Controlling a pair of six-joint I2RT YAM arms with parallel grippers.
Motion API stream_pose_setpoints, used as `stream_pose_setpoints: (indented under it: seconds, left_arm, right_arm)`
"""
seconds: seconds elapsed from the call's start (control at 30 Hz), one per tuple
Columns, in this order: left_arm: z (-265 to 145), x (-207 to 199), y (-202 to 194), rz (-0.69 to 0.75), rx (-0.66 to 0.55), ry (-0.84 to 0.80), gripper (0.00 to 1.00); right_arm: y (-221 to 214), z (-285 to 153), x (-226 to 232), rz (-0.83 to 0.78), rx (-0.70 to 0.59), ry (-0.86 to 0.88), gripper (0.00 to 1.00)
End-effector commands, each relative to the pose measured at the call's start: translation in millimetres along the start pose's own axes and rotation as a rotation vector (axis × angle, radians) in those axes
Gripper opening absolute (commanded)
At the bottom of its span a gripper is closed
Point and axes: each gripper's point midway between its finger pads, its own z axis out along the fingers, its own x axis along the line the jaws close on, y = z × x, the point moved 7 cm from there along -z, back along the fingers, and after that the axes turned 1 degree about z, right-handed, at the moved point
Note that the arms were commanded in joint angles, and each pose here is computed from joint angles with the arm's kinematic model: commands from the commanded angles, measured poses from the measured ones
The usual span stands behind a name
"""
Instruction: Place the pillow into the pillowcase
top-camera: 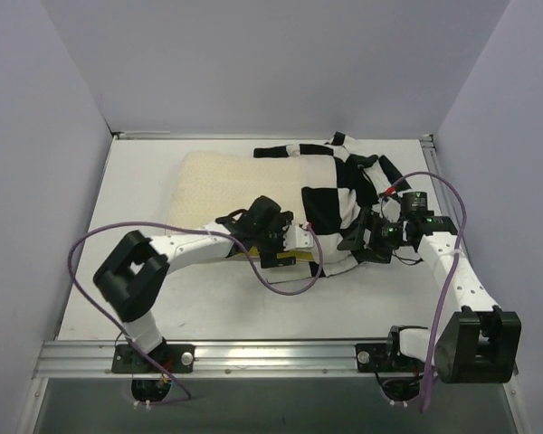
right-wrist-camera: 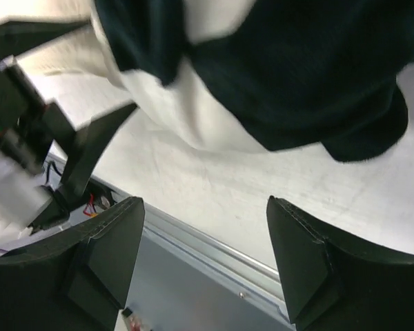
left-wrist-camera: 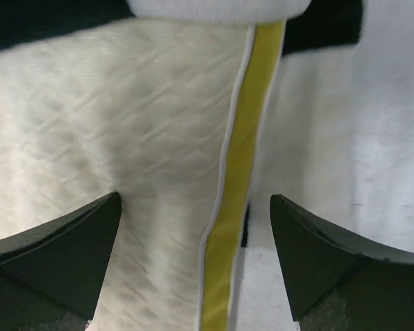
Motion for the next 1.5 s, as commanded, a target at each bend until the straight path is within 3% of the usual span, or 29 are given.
stream_pose_setpoints:
  seconds: [0.0,0.1,0.13,0.17,0.2,0.27,0.33,0.43,0.57,0.77,1.03,1.2,1.47]
  left_arm:
    - [28.5,23.7,-21.5,0.221,0.131,0.092,0.97]
    - [42.2,32.2,-12.6,0.146,0.126,0.048,0.67]
    - [41.4,35.3,-5.9,0.092,0.105,0.026,0.52]
    - [38.0,34.6,-6.1,-0.06,0.098,-0.009,0.28]
    - [35.8,43.7,15.6,-0.128,0.013,-0.047,0.16]
    - [29.6,43.2,28.1,-0.351,-0.009,-0.091,0.0]
    - [21.5,50.0,51.1,-0.521,-0.09,-0.149,0.0]
    - [15.7,58.1,74.3,-0.642,-0.157,-0.167,0.0]
    - [16.2,65.8,85.3,-0.741,-0.193,-0.181,0.0]
    - [19.1,80.2,86.3,-0.841,-0.21,-0.186,0.0]
    - [16.2,85.1,84.3,-0.91,-0.241,-0.188,0.0]
    - [14.2,90.2,71.7,-0.938,-0.236,-0.17,0.0]
    - [13.6,86.8,71.3,-0.934,-0.25,-0.186,0.0]
  right_arm:
    - [-31.2,8.9,-18.1,0.071,0.144,-0.053,0.72]
    - [-29.4,12.2,-33.8,0.081,0.126,-0.12,0.71]
    - [-25.9,13.9,-35.1,0.074,0.119,-0.127,0.69]
    - [-21.8,14.9,-37.9,0.07,0.101,-0.145,0.68]
    - [-14.4,17.2,-39.6,0.059,0.06,-0.145,0.66]
    - [-10.1,17.4,-48.0,0.096,-0.001,-0.155,0.65]
    - [-2.2,16.5,-44.9,0.11,-0.096,-0.126,0.67]
    - [-7.5,25.0,-42.4,0.126,-0.175,-0.083,0.71]
    - [-5.6,44.9,-46.8,0.129,-0.262,-0.081,0.72]
    - [10.2,64.4,-16.2,-0.005,-0.43,0.035,0.73]
    - [11.8,74.6,-1.8,-0.128,-0.437,0.05,0.67]
    - [-5.5,67.6,-4.2,-0.164,-0.353,0.052,0.63]
    - [9.1,69.1,6.8,-0.162,-0.441,0.11,0.7]
